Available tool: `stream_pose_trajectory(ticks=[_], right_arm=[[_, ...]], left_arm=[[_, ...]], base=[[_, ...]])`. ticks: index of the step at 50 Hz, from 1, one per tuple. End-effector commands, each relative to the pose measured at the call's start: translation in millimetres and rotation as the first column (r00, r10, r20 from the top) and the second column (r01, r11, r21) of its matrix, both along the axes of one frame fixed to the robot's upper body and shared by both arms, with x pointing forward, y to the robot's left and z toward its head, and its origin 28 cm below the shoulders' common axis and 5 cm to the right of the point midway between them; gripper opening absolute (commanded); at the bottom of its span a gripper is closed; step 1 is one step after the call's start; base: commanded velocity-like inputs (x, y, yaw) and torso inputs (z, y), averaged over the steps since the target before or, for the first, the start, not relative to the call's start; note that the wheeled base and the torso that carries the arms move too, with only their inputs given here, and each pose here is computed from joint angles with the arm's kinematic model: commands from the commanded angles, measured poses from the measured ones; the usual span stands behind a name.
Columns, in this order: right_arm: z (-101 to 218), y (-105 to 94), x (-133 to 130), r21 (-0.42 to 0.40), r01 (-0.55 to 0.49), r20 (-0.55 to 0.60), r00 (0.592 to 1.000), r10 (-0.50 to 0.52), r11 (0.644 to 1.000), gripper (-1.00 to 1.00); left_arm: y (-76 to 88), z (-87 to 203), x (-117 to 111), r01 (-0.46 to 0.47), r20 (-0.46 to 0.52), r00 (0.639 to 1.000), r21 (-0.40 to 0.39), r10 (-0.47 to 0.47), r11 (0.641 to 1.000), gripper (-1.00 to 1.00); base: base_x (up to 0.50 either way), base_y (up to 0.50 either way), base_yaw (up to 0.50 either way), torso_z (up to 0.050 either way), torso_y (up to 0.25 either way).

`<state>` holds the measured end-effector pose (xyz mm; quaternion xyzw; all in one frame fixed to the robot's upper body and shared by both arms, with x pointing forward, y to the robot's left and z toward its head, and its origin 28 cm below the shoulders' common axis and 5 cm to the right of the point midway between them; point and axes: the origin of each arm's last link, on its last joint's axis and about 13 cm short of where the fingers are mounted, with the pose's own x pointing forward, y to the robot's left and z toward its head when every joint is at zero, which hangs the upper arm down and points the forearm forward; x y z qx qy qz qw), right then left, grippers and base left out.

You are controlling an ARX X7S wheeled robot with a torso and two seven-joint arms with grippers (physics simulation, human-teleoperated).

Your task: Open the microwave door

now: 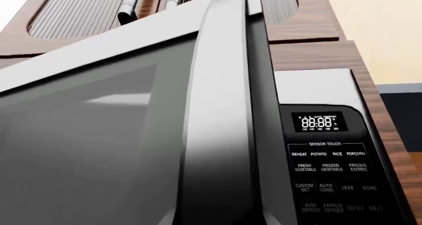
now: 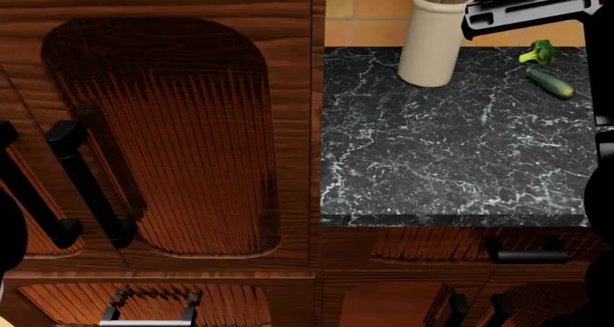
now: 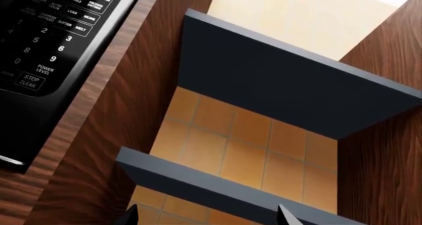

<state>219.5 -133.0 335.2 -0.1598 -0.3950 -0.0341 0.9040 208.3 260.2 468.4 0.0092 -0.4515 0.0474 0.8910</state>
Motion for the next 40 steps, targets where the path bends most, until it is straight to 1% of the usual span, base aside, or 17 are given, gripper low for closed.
stream_pose_trajectory(ticks=[1,9,23,36,37,40], right_arm=[[0.4,0.1,-0.2,-0.002,0.001,0.003,1.0,-0.001,1.0,1.0],[0.4,0.1,-0.2,-0.003,0.002,0.003,1.0,-0.002,1.0,1.0],[0.4,0.1,-0.2,-0.005,0.002,0.002,1.0,-0.002,1.0,1.0],[0.4,0.0,-0.2,-0.009,0.001,0.002,1.0,-0.001,1.0,1.0],[0.4,0.0,-0.2,-0.008,0.001,0.001,1.0,-0.001,1.0,1.0],[0.4,0.0,-0.2,-0.008,0.001,0.001,1.0,-0.001,1.0,1.0]], left_arm=[[-8.6,-17.8,-8.4,0.115,-0.054,0.992,0.096,-0.11,0.989,-1.0],[-6.6,-19.3,-17.8,0.128,-0.044,0.991,0.093,-0.124,0.987,-1.0],[-6.5,-14.3,-39.3,0.15,0.005,0.988,0.107,-0.151,0.983,-1.0],[-4.2,-13.4,-39.8,0.143,0.02,0.989,0.101,-0.145,0.985,-1.0],[-4.1,-13.5,-39.6,0.142,0.021,0.989,0.101,-0.144,0.985,1.0],[-3.6,-13.0,-39.9,0.141,0.023,0.989,0.099,-0.144,0.985,1.0]], base=[[0.0,0.0,0.0,0.0,0.0],[0.0,0.0,0.0,0.0,0.0],[0.0,0.0,0.0,0.0,0.0],[0.0,0.0,0.0,0.0,0.0],[0.0,0.0,0.0,0.0,0.0],[0.0,0.0,0.0,0.0,0.0]])
